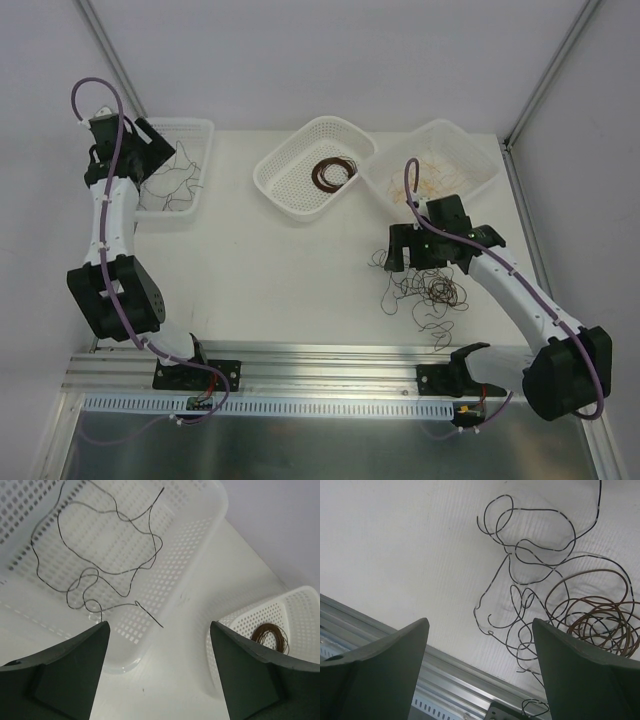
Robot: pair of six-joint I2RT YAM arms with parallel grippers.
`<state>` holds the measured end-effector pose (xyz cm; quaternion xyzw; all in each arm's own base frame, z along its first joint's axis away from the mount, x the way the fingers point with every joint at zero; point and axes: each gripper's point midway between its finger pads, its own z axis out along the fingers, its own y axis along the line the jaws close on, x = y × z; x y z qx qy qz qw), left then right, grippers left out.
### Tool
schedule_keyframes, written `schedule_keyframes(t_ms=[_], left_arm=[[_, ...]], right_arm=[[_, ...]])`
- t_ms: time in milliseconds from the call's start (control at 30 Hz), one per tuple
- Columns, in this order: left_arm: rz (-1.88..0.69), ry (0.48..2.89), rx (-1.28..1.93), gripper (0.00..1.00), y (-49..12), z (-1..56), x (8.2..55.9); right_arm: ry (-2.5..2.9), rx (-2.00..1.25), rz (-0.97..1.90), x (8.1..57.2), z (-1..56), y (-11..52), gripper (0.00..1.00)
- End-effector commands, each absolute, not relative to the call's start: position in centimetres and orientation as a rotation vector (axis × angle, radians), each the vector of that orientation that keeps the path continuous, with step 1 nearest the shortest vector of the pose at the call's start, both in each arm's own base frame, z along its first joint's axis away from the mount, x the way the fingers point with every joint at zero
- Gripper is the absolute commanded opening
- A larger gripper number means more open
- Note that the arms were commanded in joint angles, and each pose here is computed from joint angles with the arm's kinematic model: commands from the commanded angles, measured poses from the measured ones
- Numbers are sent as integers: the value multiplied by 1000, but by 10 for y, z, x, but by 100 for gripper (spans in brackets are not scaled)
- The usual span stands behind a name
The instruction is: Untangle the cables
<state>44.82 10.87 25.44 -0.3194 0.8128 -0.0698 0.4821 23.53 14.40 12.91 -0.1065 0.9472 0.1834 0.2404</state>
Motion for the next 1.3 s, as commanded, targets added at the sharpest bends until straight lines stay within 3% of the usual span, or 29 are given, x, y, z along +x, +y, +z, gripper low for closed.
schedule_keyframes(t_ms=[0,200,433,767,833,967,1267], left_arm=[[-367,1966,-1036,82,92,228,445],[-513,1967,-1278,75,83,190,463],[-585,1943,-1541,58,80,146,476],[-587,1988,-1618,36,79,111,482],[-572,1993,-1632,24,79,105,478],[-559,1974,-1616,1,82,114,479],[-517,1788,-1498,0,103,201,485]], right_arm=[[2562,-304,534,231,133,148,89],[2560,-298,518,226,132,144,89],[2565,-277,492,222,128,138,89],[2575,-268,443,223,128,132,89],[2573,-271,441,225,130,133,89],[2573,-275,432,228,131,132,89],[2574,-274,408,227,132,129,89]])
